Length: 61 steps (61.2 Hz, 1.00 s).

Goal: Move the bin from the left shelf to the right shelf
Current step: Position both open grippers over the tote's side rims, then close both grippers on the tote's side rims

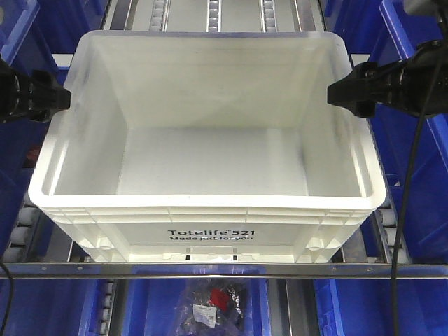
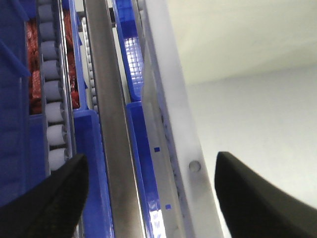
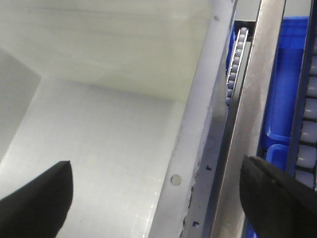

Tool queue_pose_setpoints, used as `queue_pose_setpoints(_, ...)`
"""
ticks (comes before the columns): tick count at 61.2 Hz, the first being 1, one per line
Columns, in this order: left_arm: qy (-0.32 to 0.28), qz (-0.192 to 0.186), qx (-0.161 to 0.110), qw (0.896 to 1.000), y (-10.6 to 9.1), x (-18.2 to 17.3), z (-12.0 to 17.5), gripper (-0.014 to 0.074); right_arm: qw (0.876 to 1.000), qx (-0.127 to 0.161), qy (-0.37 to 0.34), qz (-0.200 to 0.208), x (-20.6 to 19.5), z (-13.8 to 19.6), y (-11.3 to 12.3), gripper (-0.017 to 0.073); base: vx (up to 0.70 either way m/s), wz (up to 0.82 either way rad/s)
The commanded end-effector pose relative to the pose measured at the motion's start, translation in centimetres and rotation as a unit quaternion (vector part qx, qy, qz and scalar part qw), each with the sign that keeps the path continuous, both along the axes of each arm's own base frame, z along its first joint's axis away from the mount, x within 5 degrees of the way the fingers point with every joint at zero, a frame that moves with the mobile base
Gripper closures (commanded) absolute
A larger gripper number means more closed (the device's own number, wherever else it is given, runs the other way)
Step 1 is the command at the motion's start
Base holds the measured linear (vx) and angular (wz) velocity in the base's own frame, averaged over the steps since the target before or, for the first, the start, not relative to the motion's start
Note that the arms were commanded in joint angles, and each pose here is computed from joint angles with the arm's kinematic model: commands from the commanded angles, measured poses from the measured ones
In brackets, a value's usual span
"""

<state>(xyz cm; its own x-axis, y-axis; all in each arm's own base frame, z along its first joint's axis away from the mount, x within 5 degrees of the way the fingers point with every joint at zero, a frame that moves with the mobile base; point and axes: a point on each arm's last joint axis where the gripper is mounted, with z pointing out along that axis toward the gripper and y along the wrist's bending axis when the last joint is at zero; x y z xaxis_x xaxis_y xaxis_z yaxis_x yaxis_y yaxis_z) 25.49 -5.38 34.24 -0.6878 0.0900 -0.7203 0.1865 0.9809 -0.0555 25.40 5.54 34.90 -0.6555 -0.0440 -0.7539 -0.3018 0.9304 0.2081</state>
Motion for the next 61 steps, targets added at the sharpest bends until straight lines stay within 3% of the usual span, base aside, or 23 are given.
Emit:
queue_pose_setpoints(1,-0.059,0.001,-0.019,0.998,-0.2,0.0,2.2,0.0071,0.998,0.013,-0.056,-0.012,0.0,2.1,-0.1,-0.0081,0.0,0.0)
queue_pose_setpoints(11,-0.058,0.002,-0.021,0.998,-0.2,0.0,2.1,0.0071,0.998,0.013,-0.057,-0.012,0.0,2.1,-0.1,-0.0047,0.0,0.0)
queue_pose_setpoints(24,-0.051,0.004,-0.05,0.997,-0.5,-0.1,2.2,0.0071,0.998,0.014,-0.054,-0.011,0.0,2.0,-0.1,-0.0041,0.0,0.0)
queue_pose_setpoints(35,-0.045,0.004,-0.049,0.998,-0.6,0.2,2.0,0.0071,0.999,0.015,-0.036,-0.008,0.3,1.7,0.0,-0.0036,0.0,0.0)
queue_pose_setpoints(48,0.003,-0.004,-0.046,0.999,-1.2,2.1,3.3,0.0071,1.0,0.017,0.003,0.008,2.1,2.4,0.5,-0.0035,0.0,0.0)
queue_pose_setpoints(61,0.047,-0.006,-0.036,0.998,-1.6,3.8,1.9,0.0071,0.999,0.006,0.046,0.012,4.1,1.3,0.7,-0.0035,0.0,0.0)
